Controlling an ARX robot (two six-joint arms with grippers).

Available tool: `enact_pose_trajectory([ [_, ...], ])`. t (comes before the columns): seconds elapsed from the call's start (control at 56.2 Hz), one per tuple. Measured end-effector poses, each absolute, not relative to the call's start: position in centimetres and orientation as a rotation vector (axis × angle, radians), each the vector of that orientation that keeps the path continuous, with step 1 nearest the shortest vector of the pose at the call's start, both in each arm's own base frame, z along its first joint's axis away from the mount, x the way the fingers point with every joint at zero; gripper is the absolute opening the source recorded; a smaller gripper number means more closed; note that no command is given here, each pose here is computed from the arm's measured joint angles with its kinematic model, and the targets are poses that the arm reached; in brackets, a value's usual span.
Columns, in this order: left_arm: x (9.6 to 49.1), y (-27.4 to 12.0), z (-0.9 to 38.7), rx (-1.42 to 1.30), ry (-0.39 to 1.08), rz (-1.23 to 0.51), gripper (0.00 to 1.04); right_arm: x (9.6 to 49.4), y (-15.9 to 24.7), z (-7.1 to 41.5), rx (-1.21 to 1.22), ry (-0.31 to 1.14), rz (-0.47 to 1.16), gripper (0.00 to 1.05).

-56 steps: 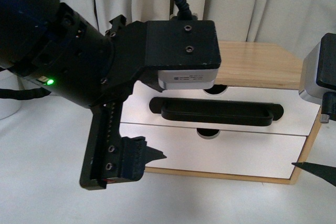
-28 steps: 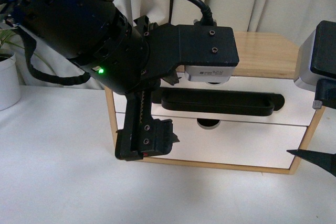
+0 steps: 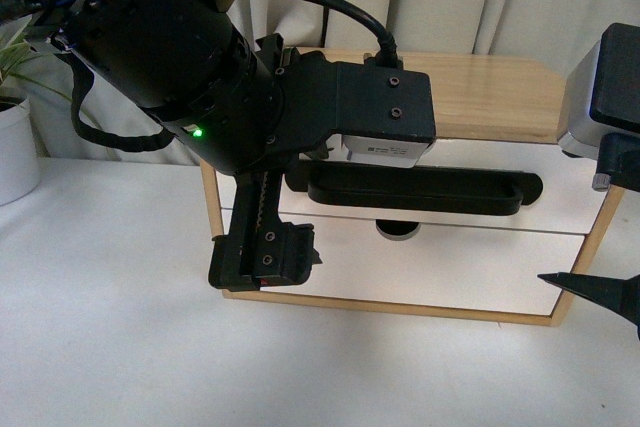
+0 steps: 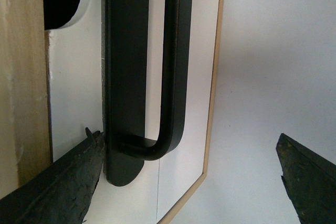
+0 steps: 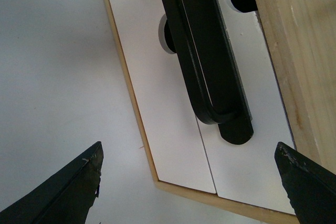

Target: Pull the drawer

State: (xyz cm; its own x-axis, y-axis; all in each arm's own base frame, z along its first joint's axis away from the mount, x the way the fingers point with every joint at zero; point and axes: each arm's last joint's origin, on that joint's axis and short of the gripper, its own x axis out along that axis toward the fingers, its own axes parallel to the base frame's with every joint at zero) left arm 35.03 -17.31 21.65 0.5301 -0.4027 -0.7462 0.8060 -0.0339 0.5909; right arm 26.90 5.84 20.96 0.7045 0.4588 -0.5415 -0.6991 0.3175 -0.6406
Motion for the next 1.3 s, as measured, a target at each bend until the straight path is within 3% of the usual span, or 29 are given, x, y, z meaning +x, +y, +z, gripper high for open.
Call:
enact_pose_trajectory([
  [0.907,34.17,-18.16,22.17,1.169,0.416,-1.107,0.98,27.05,5.58,20.94,-0.971,0.285,0.775,0.96],
  [1.298,34.84,-18.03,21.66,1.268,0.415,-1.034,0.98,27.12,5.62,20.78,-0.970,0.290,0.778,0.96],
])
